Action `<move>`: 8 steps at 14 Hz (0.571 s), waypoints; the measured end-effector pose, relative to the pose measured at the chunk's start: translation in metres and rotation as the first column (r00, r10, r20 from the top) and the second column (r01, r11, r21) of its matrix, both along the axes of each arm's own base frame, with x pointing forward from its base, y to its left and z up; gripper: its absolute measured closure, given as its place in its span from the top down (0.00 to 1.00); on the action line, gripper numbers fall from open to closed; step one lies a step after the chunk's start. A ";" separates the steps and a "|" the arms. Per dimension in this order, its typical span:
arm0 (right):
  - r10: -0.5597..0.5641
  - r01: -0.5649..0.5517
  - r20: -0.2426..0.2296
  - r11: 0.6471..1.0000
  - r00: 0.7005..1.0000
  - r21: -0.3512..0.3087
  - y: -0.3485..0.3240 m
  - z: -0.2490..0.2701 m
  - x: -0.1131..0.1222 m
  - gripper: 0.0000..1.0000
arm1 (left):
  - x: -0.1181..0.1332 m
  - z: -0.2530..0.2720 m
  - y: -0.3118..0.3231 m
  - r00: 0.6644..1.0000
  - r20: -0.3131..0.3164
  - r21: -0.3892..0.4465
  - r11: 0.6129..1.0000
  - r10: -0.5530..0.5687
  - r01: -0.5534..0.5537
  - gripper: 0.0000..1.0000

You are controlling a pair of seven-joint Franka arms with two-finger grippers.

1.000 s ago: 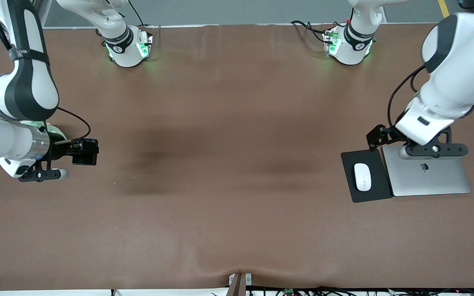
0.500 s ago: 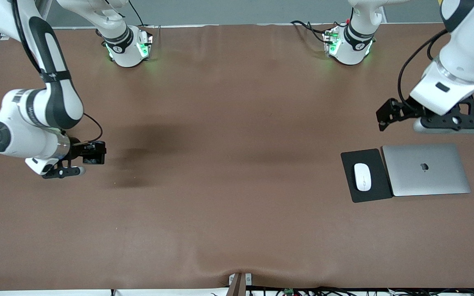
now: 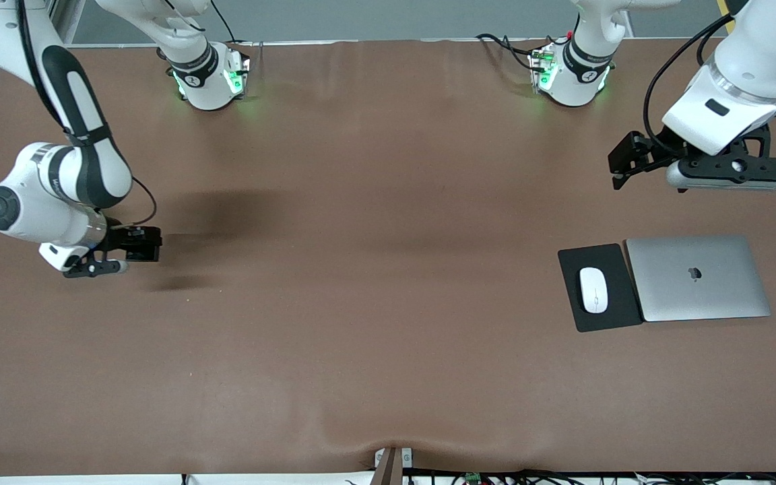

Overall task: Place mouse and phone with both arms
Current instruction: 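Raise the left gripper away while the right gripper lowers the phone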

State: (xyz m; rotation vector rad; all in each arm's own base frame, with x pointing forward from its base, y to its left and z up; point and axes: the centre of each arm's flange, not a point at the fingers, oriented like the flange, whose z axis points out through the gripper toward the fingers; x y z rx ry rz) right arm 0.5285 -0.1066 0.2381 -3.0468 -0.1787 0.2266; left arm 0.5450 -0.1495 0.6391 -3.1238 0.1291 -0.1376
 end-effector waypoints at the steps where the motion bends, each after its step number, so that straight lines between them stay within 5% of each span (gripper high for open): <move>1: -0.002 0.002 0.001 1.000 1.000 0.003 -0.015 -0.004 -0.007 0.83 | -0.001 0.001 0.003 1.000 -0.005 0.001 1.000 0.005 -0.005 1.00; 8: 0.004 -0.004 -0.012 1.000 1.000 0.011 -0.026 -0.016 -0.021 0.83 | 0.003 0.001 0.027 0.998 -0.025 -0.049 0.997 0.055 -0.056 1.00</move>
